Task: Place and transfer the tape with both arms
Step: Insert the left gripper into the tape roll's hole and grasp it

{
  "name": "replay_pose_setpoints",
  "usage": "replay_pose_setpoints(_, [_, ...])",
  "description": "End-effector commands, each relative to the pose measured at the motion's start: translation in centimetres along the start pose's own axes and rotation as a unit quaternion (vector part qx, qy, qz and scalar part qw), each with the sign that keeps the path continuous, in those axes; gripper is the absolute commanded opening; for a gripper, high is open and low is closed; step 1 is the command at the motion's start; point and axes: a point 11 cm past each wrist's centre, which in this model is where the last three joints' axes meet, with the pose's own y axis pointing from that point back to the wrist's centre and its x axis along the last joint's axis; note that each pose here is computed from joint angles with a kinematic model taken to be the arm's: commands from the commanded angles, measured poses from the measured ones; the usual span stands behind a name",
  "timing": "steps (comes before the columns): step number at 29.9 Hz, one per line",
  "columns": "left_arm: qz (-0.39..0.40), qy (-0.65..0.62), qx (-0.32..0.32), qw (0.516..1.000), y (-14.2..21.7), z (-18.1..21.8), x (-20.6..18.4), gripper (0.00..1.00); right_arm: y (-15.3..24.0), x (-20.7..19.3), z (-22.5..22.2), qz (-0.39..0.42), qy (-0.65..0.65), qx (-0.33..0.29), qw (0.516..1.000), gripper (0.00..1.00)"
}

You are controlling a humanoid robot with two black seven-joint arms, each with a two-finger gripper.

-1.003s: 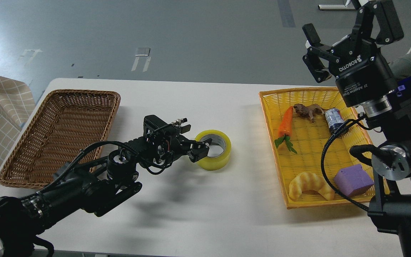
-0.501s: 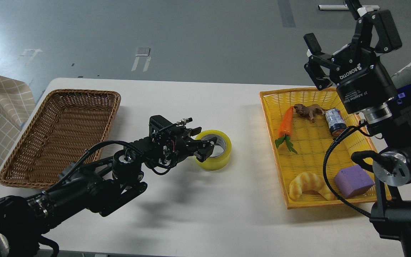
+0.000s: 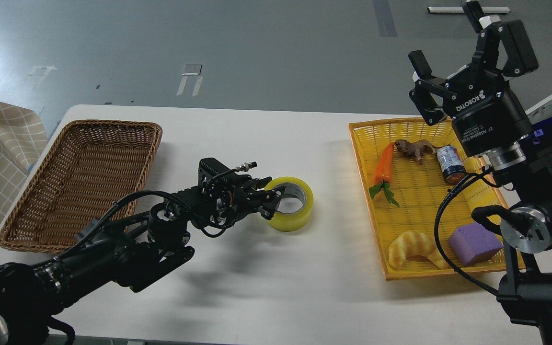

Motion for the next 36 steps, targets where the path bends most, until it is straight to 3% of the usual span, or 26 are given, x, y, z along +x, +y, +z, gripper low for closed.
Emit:
replay_pose_setpoints(1, [0.0,-0.001,0.001,1.0,0.0,-0.1,0.0,0.31,0.0,0.2,0.0,0.01,-0.001,0.0,1.0,1.0])
replay_pose_setpoints(4, [0.0,-0.001,0.001,1.0,0.0,-0.1,0.1,0.23,0.0,0.3,0.1,0.015,-0.001,-0.001,1.0,1.0])
replay_pose_setpoints(36, [0.012,-0.009,-0.006,1.0,-0.1,0.1,1.3,0.18,0.1,0.5,0.3,0.026,-0.005,-0.002,1.0,1.0])
